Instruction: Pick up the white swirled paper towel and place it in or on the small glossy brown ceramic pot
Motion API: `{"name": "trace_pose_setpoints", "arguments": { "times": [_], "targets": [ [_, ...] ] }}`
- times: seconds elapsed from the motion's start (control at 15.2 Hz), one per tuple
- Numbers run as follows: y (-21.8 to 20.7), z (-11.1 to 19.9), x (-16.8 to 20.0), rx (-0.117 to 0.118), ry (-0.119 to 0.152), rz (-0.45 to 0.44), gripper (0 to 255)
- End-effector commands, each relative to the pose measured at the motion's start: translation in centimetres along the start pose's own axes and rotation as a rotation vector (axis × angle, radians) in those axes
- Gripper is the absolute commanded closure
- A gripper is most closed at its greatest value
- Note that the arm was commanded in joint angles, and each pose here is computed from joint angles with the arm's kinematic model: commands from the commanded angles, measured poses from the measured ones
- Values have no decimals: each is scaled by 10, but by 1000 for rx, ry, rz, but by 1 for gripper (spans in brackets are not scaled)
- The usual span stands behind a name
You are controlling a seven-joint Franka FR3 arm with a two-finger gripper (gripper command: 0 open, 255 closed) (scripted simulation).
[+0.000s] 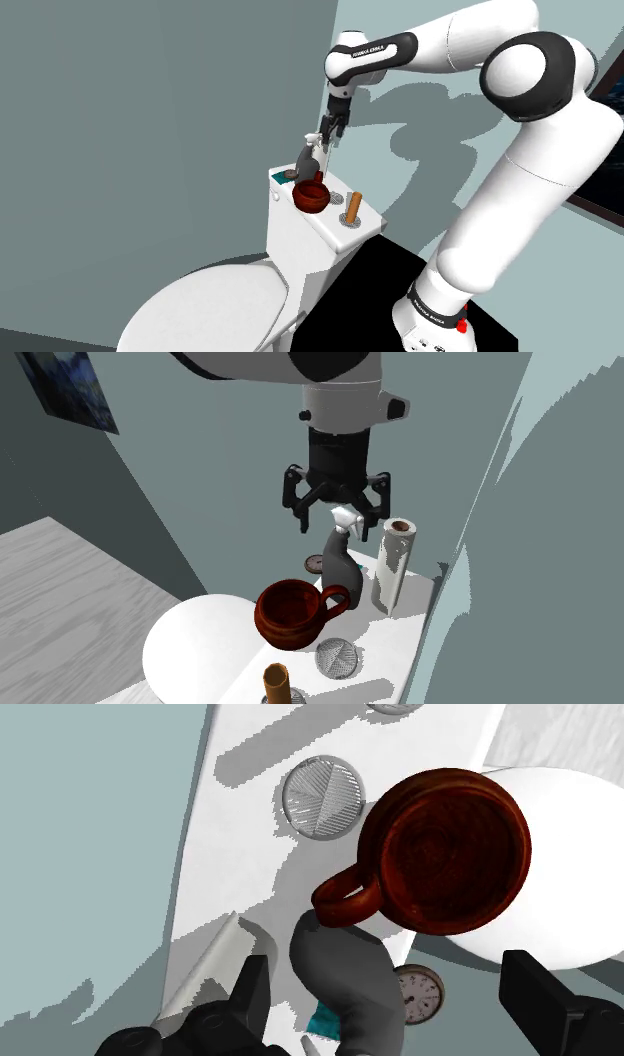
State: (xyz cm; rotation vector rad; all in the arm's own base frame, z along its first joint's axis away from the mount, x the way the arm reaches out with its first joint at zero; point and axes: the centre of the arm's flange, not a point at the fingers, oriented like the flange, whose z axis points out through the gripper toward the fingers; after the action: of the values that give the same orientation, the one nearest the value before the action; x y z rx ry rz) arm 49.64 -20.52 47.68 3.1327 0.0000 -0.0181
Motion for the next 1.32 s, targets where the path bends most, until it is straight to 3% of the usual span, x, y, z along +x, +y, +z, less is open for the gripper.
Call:
{"name": "trace_pose_setpoints", "arguments": {
  "times": [0.0, 0.59, 1.25],
  "targets": [
    [19, 6, 16, -4, 0, 9, 0],
    [105, 34, 86, -16, 3, 49, 0],
    [105, 74, 86, -16, 3, 49, 0]
  ]
}}
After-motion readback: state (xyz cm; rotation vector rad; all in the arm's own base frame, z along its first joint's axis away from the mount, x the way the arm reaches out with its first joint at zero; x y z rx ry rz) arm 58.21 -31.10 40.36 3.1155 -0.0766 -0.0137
